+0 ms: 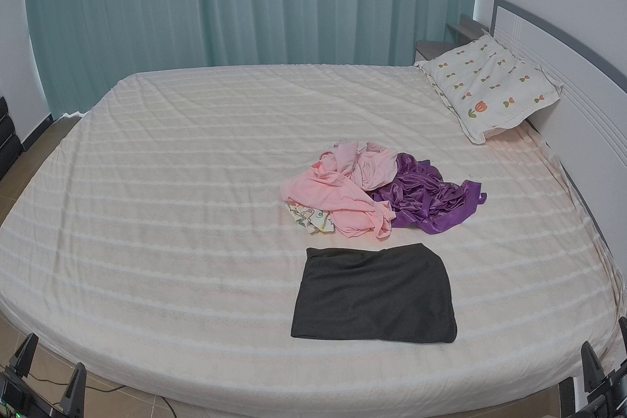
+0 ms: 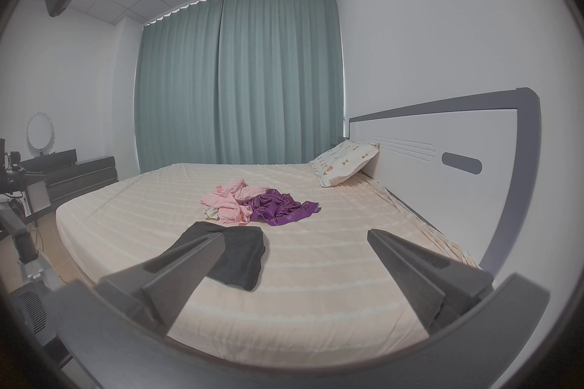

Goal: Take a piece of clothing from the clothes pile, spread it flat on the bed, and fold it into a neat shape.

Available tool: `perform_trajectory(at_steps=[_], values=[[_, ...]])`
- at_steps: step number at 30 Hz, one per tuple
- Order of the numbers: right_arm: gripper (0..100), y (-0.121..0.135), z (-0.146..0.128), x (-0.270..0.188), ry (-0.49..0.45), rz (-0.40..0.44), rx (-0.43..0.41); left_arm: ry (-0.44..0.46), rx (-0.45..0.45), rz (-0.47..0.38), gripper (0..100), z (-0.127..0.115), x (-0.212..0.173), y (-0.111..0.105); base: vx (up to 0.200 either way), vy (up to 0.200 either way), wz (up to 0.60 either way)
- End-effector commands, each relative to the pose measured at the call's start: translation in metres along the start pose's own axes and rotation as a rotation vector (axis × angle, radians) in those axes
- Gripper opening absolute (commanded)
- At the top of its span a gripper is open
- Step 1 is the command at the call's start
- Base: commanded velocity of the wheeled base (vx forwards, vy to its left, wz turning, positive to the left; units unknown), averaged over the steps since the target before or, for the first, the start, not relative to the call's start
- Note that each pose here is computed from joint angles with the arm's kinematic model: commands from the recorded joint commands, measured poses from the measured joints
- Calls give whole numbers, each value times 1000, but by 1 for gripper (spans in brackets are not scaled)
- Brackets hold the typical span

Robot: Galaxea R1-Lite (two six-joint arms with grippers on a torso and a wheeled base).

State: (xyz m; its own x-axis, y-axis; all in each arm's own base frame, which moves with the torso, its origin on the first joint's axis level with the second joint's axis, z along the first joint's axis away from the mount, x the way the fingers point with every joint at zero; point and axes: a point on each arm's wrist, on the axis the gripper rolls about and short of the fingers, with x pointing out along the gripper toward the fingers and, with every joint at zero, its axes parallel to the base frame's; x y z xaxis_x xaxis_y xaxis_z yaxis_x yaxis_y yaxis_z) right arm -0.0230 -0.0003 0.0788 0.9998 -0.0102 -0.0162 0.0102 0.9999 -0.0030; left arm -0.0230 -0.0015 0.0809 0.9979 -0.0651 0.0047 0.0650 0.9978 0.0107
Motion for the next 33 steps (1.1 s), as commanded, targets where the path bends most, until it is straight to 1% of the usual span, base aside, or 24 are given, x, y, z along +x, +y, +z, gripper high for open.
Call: perform_trajectory(at_steps=[1, 33], values=[[100, 0, -3, 0, -9, 3, 0, 9, -3, 1, 100, -5, 1, 0, 0, 0, 0], [100, 0, -3, 0, -7, -1, 7, 9, -5, 1, 100, -5, 1, 0, 0, 0, 0]])
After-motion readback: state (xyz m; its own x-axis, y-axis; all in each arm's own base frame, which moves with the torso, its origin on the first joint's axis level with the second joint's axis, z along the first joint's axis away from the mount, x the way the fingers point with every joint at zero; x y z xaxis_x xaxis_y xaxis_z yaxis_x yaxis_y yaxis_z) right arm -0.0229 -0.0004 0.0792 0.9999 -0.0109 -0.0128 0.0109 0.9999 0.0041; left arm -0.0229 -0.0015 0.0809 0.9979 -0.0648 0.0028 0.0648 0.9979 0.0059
